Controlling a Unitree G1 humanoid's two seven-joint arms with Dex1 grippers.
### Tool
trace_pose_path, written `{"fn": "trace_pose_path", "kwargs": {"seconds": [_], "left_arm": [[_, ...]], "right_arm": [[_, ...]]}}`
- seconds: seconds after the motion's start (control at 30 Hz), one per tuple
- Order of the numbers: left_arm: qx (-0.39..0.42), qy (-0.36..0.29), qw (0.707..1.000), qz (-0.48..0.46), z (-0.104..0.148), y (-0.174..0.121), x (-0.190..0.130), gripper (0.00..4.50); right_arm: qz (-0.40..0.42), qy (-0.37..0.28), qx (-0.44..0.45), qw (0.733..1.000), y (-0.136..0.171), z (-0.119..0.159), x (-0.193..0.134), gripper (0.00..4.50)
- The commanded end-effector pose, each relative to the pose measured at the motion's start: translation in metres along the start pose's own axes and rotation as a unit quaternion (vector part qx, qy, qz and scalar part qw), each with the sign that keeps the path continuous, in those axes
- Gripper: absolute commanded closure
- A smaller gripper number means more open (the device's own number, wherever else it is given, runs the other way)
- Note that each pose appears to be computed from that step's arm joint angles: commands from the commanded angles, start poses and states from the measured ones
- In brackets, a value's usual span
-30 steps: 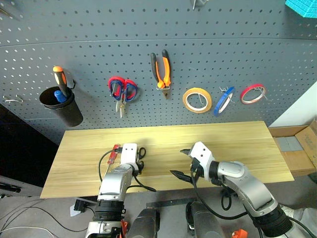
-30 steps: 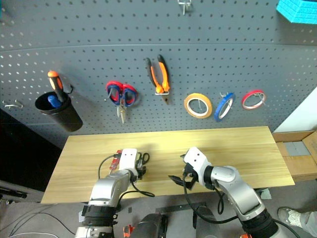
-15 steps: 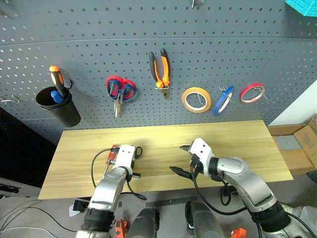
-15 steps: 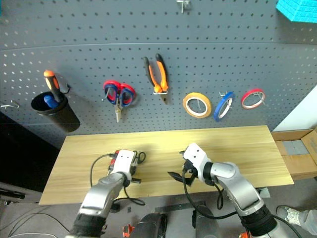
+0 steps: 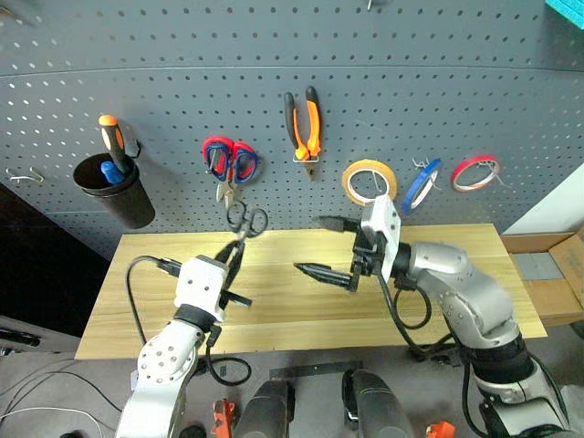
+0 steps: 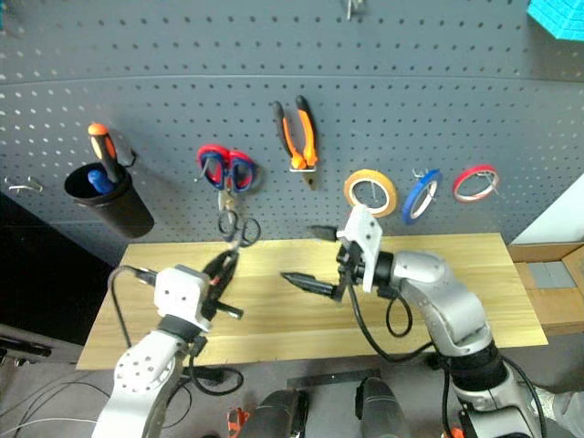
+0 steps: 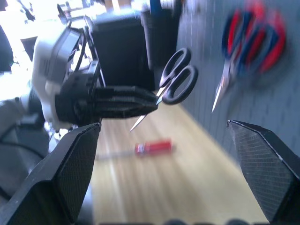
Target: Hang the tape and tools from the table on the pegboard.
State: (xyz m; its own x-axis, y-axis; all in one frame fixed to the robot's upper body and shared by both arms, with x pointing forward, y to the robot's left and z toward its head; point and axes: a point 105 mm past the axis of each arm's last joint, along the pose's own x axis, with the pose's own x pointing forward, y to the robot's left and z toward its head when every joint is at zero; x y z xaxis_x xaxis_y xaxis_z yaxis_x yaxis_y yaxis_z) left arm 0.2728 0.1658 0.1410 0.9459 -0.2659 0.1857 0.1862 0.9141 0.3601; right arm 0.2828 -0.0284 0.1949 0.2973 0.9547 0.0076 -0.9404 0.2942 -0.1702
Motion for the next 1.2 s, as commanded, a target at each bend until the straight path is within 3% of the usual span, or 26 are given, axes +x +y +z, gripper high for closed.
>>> {"fn": "trace_pose_path", "kwargs": {"seconds": [0.03,0.17,0.43,0.8,1.2], "left_arm": [[0.05,-0.072,0.995,0.046,0.033,0.017,0.006,4.43],[0.067,-0.092,0.991,0.066,0.044,0.028,0.015,4.43],[0.033,-0.066,0.993,0.093,0.03,0.032,0.019,4.43],[0.015,-0.052,0.994,0.1,0.022,0.033,0.029,4.43],[0.007,-0.013,0.995,0.099,0.003,0.035,0.037,4.43]], "right_arm": [[0.013,-0.022,-0.021,0.999,0.003,0.015,0.005,0.0],[0.021,-0.02,-0.027,0.999,0.002,0.013,0.009,0.0],[0.021,-0.027,-0.035,0.999,0.0,0.019,0.009,0.0],[-0.015,-0.071,-0.061,0.996,-0.009,0.047,0.01,0.0],[-0.019,-0.065,-0.077,0.995,-0.008,0.048,0.012,0.0]]}}
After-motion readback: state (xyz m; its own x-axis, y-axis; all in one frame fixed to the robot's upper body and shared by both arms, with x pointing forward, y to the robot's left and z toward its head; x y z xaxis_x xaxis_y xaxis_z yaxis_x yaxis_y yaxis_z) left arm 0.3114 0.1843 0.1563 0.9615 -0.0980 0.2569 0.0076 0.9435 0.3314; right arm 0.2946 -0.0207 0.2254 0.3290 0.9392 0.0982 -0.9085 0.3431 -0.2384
